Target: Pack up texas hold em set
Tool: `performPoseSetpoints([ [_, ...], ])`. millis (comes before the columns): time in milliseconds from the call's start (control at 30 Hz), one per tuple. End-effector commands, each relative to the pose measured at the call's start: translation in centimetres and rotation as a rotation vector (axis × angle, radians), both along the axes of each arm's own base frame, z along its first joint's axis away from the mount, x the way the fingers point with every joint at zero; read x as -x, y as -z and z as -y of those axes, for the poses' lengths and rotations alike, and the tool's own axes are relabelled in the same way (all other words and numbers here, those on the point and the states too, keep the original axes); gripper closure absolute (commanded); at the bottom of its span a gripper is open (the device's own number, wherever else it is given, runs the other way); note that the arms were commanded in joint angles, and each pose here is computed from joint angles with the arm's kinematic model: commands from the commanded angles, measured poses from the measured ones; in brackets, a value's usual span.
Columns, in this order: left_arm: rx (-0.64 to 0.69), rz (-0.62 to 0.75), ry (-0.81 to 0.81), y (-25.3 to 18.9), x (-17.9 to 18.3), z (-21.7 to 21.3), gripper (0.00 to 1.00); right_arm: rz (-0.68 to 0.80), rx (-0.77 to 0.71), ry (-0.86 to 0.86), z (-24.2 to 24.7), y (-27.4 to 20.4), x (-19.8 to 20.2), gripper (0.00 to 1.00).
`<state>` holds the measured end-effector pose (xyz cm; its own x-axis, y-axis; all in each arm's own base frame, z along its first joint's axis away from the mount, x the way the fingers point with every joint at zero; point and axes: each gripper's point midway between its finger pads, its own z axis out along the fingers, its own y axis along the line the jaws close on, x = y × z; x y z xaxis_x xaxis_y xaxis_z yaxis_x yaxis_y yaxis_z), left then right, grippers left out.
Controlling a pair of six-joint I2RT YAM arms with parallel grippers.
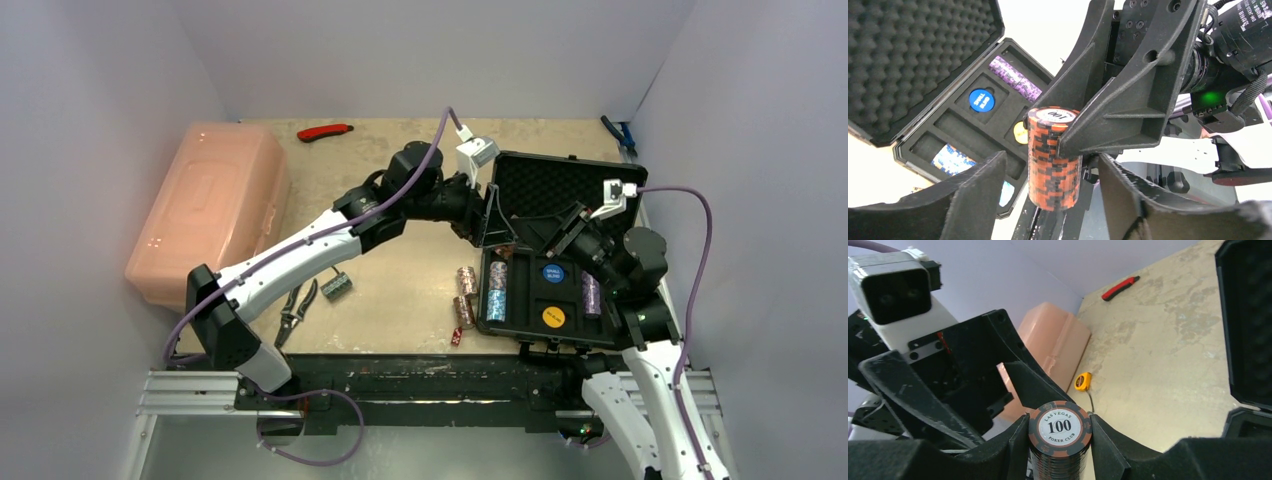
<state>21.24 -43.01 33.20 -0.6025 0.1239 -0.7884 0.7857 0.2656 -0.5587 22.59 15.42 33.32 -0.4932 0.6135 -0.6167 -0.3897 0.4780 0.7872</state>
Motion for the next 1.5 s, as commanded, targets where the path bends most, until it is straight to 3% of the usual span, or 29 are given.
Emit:
performPoseSetpoints([
  [0, 0.061, 0.081, -0.056, -2.5, -0.2, -1.5, 0.29, 0.074, 0.027, 0.039, 0.7, -2.4, 0.3, 1.0],
  [367, -0.033, 0.108, -0.113, -1.2, 0.0, -4.2, 0.0, 0.056, 0.058, 0.078, 1.3, -1.9, 0.1, 1.0],
  [933, -0.456, 0.354, -0.563, 1.1, -4.7, -18.3, 0.0, -0.058, 0.219, 0.152, 2.7, 1.0, -1.8, 1.0],
  [1233, -0.466, 0.364, -0.79, 1.7, -8.0, -24.1, 0.0, -0.125, 0.316, 0.2, 3.9, 2.3, -3.0, 1.0],
  [1467, -0.509, 0.381, -0.891, 2.6, -8.6, -27.0, 0.01, -0.227, 0.42, 0.191, 4.4, 4.6, -4.1, 1.0],
])
